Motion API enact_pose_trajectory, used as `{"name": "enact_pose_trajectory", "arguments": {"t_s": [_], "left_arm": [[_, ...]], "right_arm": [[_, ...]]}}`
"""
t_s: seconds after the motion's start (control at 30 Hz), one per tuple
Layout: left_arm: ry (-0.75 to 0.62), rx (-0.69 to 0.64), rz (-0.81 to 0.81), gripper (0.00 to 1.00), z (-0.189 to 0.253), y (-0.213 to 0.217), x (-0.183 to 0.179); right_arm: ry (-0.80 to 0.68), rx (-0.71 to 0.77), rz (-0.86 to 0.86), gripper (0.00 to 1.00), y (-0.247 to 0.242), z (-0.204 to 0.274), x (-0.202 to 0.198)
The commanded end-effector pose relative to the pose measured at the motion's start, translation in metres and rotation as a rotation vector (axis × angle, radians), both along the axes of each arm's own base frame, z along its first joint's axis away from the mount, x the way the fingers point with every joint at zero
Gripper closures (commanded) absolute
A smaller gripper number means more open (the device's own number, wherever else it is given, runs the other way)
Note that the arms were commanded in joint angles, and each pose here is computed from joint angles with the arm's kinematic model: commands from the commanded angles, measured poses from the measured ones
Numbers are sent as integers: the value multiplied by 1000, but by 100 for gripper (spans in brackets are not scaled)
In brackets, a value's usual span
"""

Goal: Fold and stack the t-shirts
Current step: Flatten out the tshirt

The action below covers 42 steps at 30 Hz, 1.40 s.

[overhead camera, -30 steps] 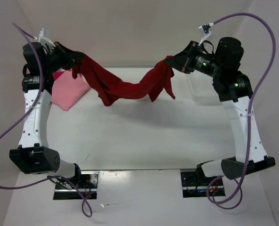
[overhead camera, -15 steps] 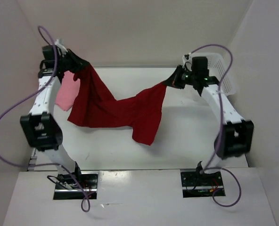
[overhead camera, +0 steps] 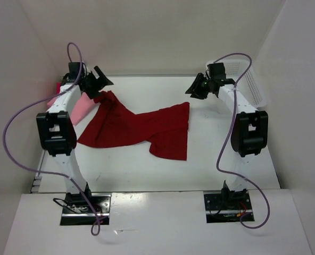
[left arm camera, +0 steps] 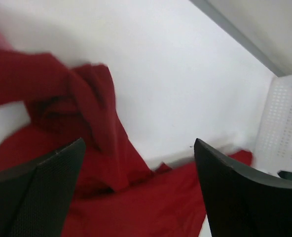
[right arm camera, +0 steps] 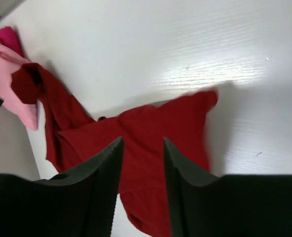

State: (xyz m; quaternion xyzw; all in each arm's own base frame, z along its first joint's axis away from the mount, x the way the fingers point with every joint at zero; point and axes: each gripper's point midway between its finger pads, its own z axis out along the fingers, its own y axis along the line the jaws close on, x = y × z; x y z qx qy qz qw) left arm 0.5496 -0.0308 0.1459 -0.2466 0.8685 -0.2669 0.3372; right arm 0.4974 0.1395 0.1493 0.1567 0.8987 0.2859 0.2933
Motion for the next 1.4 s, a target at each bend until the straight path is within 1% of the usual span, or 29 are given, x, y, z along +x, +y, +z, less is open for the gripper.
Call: {"name": "enact_pose_trajectory", "arguments": {"t_s": [0.0,0.03,0.07,0.1,0.13,0.17,0.2,0.23,0.27,0.3,0.33,0.37,0.43,0.47,0.5,0.53,0.57,0.67,0.77,0.9,0.97,1.07,1.1,1.13,1.2,1.23,1.27,1.33,1.37], "left_arm": [[-138,87,70,0,64,23,-30],[-161,105,102,0,79,31,-47],[-81,115,129,0,45,37,-71],[-59,114,156,0,38,48,-87],[-94,117,189,0,53,53,-104],[-83,114,222,0,47,60,-119],[0,93,265,6,12,64,-146],[-16,90,328,43,18,78,-163],[23,100,382,59,6,88,-176],[62,94,421,70,-6,94,-188],[119,86,469,78,-28,103,-205],[165,71,498,84,-42,107,-216],[179,30,559,83,-58,116,-224],[225,10,607,79,-75,125,-237],[237,-2,629,65,-79,127,-241],[231,0,658,60,-82,134,-240],[227,0,675,57,-84,136,-240],[229,11,709,57,-91,146,-236],[288,3,706,57,-109,144,-240],[288,11,713,57,-119,150,-232],[311,1,706,57,-126,148,-234],[312,-15,692,59,-131,147,-228],[303,-13,693,62,-130,148,-226],[313,-15,692,68,-134,147,-227],[312,-16,679,75,-134,146,-227],[312,-16,679,84,-134,146,-227],[298,-21,674,87,-127,146,-223],[261,-15,660,92,-112,146,-220],[248,-7,654,95,-105,147,-218]], "right_arm": [[-116,-23,-26,55,-6,56,-12],[-116,-24,-33,51,-4,58,-19],[-113,-17,-40,51,-5,61,-26],[-100,-18,-28,51,-2,58,-46],[-109,-6,-22,65,5,59,-55],[-103,0,-18,75,8,56,-64],[-48,-2,2,84,12,35,-85],[-72,10,16,93,18,44,-98],[-24,19,46,100,23,24,-119],[-11,26,67,100,27,20,-131],[-36,38,83,100,30,28,-141],[-2,38,106,100,34,14,-156],[10,53,128,100,39,14,-174],[31,55,152,98,44,6,-185],[35,54,161,94,46,4,-190],[27,56,161,93,45,4,-191],[47,60,180,93,49,-2,-198],[46,61,193,90,49,-3,-202],[45,61,193,90,48,-3,-205],[36,63,193,90,49,-2,-203],[25,59,187,90,47,0,-203],[40,62,181,89,47,-4,-205],[40,62,181,88,47,-4,-205],[43,60,167,85,46,-4,-204],[57,40,138,77,40,-9,-205],[85,29,119,69,37,-16,-209],[95,11,86,65,33,-19,-208],[161,-10,49,61,26,-36,-218],[169,-20,43,59,24,-40,-220]]}}
